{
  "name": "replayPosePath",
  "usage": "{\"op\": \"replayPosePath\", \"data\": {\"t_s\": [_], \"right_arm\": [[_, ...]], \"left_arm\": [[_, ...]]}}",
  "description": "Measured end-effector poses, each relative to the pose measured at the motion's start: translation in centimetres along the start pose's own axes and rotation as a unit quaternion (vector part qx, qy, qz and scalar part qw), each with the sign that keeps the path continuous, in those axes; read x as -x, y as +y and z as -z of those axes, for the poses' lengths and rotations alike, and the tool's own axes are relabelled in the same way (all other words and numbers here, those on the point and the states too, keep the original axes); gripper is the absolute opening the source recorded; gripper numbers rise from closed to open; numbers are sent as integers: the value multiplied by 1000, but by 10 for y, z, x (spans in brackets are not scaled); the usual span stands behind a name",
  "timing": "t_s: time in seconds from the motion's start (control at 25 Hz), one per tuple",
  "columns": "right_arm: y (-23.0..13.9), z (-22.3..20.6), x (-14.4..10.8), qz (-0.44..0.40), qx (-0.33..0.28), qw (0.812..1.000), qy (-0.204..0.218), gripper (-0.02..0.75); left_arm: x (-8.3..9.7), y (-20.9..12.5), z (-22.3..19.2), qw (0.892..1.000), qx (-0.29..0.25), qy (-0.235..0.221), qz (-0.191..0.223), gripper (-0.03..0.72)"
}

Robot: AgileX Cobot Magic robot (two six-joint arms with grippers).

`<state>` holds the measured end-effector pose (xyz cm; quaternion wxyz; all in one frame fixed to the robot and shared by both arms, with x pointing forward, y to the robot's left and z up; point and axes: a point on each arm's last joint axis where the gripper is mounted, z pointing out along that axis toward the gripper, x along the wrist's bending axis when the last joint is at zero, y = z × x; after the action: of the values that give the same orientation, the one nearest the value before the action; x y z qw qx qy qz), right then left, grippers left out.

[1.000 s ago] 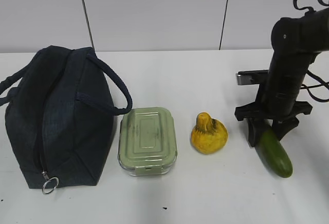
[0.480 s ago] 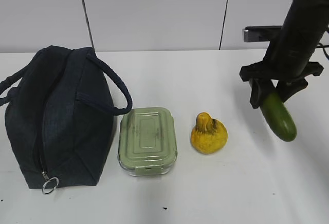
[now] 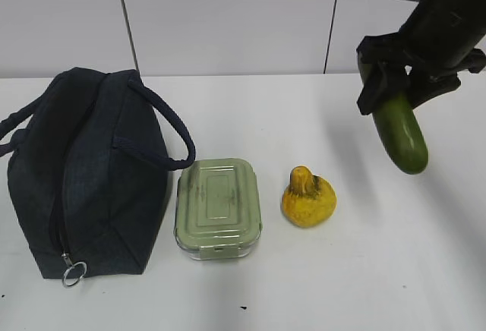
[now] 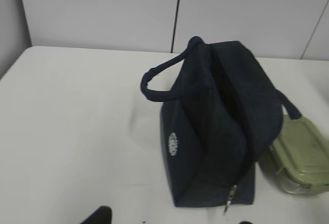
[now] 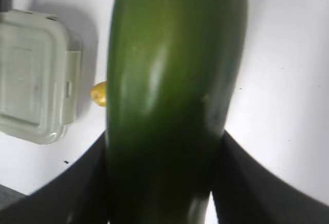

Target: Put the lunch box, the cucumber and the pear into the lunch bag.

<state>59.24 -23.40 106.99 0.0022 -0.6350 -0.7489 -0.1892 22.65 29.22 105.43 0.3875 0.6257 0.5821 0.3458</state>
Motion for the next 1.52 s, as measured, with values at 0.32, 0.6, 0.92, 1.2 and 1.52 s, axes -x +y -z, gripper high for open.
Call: {"op": "replayPosePath", "data": {"t_s": [0.32, 0.6, 0.92, 1.2, 1.52], "right_arm": [[0, 10, -20, 20, 17, 995, 92, 384], [-3, 5, -55, 61, 15, 988, 139, 384], [-6, 0, -108, 98, 45, 975, 197, 384], [4, 5, -135, 107, 86, 946, 294, 384], [28, -3, -146, 109, 111, 928, 338, 384]], "left_arm": [[13, 17, 0, 994, 68, -76, 49, 435], [14, 57, -47, 985, 29, -117, 126, 435], [16, 70, -142, 967, -130, -168, 138, 435], [9, 71, -199, 956, -207, -160, 134, 430], [7, 62, -228, 942, -257, -156, 149, 120]]}}
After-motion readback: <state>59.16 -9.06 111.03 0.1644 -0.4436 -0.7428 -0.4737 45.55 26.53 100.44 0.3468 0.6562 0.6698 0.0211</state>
